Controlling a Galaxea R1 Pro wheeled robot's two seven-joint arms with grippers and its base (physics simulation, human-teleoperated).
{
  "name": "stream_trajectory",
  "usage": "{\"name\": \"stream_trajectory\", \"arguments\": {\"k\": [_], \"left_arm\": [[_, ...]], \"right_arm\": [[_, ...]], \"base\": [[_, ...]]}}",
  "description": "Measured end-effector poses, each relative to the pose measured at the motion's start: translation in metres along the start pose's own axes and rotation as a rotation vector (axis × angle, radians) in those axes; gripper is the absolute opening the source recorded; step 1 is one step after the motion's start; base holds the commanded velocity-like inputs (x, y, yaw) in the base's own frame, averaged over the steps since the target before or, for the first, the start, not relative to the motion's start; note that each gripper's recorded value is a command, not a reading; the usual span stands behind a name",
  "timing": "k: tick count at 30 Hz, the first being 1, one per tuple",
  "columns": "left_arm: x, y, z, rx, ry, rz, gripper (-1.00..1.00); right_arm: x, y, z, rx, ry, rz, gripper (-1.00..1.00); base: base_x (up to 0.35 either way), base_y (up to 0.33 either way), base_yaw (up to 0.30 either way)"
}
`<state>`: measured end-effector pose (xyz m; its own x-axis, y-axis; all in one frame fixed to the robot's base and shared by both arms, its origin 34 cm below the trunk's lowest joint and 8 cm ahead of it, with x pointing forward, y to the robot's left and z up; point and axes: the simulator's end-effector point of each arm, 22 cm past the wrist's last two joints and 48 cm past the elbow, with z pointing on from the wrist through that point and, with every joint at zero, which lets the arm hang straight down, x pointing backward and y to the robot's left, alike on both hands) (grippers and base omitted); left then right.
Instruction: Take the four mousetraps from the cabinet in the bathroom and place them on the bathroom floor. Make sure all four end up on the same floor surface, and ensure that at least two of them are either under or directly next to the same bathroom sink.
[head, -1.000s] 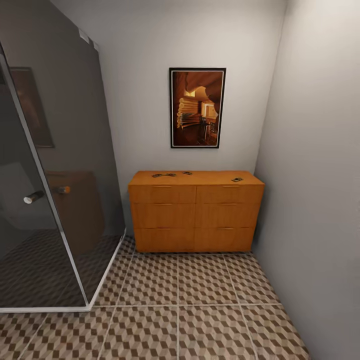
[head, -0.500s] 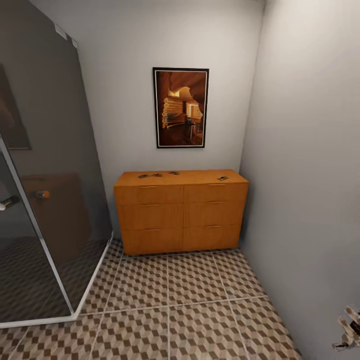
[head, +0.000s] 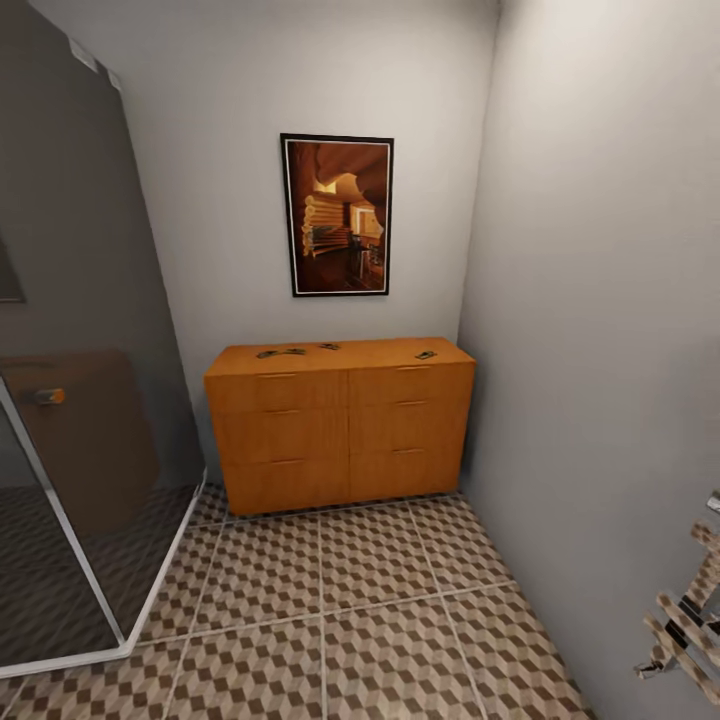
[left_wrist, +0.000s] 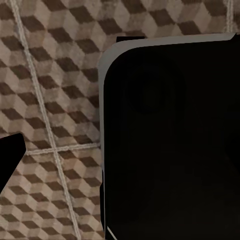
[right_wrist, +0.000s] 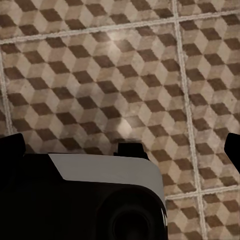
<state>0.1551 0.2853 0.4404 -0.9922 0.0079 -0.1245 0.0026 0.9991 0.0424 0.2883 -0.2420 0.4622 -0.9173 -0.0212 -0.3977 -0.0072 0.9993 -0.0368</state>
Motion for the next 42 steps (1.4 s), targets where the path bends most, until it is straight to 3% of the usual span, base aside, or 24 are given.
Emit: {"name": "stream_trajectory", "arguments": {"k": [8, 16, 21, 27, 42], "left_arm": [[0.0, -0.004, 0.0, 0.007, 0.0, -0.003, 1.0], [-0.003, -0.039, -0.001, 0.052, -0.006, -0.011, 1.0], [-0.006, -0.041, -0.001, 0.056, -0.015, -0.013, 1.0], [-0.018, -0.038, 0.0, 0.05, -0.042, -0.015, 1.0], [-0.02, -0.037, 0.0, 0.049, -0.045, -0.016, 1.0]], "right_arm": [[0.0, 0.0, 0.0, 0.0, 0.0, -0.001, 1.0], [0.0, 0.001, 0.0, -0.002, 0.0, -0.001, 1.0], [0.0, 0.001, 0.0, -0.001, 0.0, 0.0, 1.0], [0.0, 0.001, 0.0, -0.001, 0.0, 0.0, 1.0], [0.0, 0.0, 0.0, 0.0, -0.002, -0.001, 1.0]], "base": [[0.0, 0.0, -0.008], [0.0, 0.0, 0.0], [0.025, 0.0, 0.0], [0.248, 0.0, 0.0], [0.329, 0.0, 0.0]]}}
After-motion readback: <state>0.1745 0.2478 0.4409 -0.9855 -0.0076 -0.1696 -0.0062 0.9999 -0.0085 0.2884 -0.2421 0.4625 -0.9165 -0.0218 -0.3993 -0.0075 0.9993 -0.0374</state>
